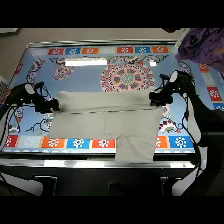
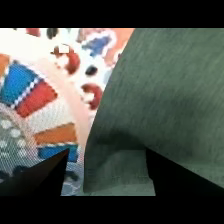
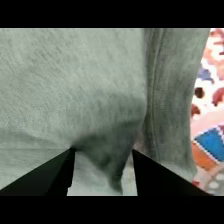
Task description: Fold the clothes and pants, and hang the long-sleeved shirts on hangers.
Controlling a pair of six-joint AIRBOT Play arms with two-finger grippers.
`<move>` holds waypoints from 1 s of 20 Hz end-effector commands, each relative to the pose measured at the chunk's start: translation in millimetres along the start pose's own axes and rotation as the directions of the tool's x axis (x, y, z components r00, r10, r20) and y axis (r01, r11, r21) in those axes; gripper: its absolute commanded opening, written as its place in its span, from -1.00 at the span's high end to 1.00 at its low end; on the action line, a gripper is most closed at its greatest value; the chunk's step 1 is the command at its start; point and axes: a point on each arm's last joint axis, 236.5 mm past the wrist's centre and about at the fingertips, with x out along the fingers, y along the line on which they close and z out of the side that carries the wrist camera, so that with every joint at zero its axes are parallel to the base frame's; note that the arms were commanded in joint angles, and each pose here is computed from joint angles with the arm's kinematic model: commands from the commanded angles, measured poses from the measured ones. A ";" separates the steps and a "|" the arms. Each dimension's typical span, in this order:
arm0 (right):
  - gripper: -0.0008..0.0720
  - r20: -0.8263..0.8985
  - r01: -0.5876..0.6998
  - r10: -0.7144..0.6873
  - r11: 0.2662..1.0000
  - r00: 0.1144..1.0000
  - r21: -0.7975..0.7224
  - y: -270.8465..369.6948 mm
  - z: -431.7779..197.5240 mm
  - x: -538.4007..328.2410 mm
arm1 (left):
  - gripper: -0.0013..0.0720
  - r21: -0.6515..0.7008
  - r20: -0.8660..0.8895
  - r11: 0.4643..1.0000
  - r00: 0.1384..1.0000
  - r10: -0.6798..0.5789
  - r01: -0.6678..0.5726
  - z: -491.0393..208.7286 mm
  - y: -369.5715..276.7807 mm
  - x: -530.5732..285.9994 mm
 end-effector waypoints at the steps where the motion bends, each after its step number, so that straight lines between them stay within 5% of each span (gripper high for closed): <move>1: -0.31 -0.039 -0.018 0.018 1.000 0.999 0.015 4.8 -9.8 -2.4 | -0.81 0.001 -0.020 1.000 1.000 0.005 -0.005 0.5 0.6 -8.5; 7: -0.37 0.128 -0.014 0.018 1.000 0.992 -0.026 4.4 -11.4 -106.6 | -0.81 -0.071 0.160 0.997 0.986 0.044 -0.033 32.9 38.3 -110.8; 11: -0.39 0.204 -0.178 0.158 0.980 0.966 0.084 -34.9 -53.2 -163.2 | -0.81 -0.126 0.219 0.991 0.973 0.074 -0.046 5.0 79.8 -166.7; 20: -0.39 -0.056 -0.371 0.421 0.848 0.905 0.379 -8.8 -277.5 -33.0 | -0.81 -0.297 0.197 0.954 0.980 0.027 0.033 -80.1 103.7 -155.5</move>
